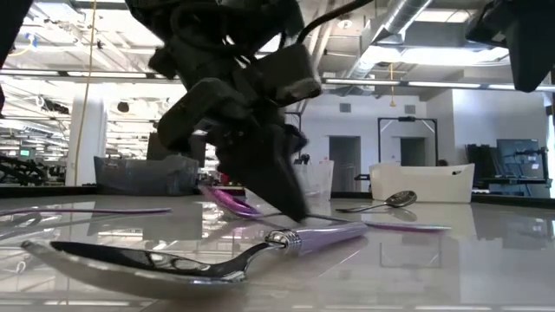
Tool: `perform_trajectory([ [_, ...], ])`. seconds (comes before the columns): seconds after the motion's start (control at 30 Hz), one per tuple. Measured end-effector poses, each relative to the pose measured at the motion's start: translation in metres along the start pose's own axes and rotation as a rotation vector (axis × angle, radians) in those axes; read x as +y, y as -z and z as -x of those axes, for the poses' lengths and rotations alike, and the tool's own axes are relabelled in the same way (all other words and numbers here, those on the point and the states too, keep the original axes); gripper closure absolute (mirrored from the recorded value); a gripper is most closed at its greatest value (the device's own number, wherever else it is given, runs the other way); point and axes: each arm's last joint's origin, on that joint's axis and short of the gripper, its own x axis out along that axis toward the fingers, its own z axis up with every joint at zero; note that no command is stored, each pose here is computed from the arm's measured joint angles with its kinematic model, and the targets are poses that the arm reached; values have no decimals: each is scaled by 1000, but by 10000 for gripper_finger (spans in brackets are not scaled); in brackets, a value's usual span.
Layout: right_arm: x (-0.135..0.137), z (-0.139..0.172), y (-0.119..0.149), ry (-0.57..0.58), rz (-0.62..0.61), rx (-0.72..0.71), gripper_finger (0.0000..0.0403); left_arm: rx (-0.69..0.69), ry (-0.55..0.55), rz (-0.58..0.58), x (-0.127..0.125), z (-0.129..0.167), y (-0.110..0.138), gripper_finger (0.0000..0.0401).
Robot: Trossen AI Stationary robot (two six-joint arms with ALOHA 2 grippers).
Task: Sort silverware by color (type)
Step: Put the blue spoon into the black bin
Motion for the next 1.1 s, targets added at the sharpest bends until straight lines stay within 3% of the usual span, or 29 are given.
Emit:
perform_trajectory([
  [0.13,2,0,1,-11,-19,-8,211,-8,-138,2,2,39,-4,399],
  [0.27,6,1,4,16,5,-42,211,-148,-253,62,10,98,-3,399],
  [0.5,9,2,5,84,79,-128,211,-263,-442,320,38,183,41,400],
  [0.67,10,2,3,81,83,-156,211,-181,-624,492,50,221,78,401],
  [0.83,11,2,2,77,103,-161,211,-17,-843,497,74,254,108,401],
  [0.97,11,2,2,77,105,-161,211,107,-931,544,106,274,137,401],
  [1.1,11,2,2,73,97,-165,211,148,-975,604,136,293,164,401],
])
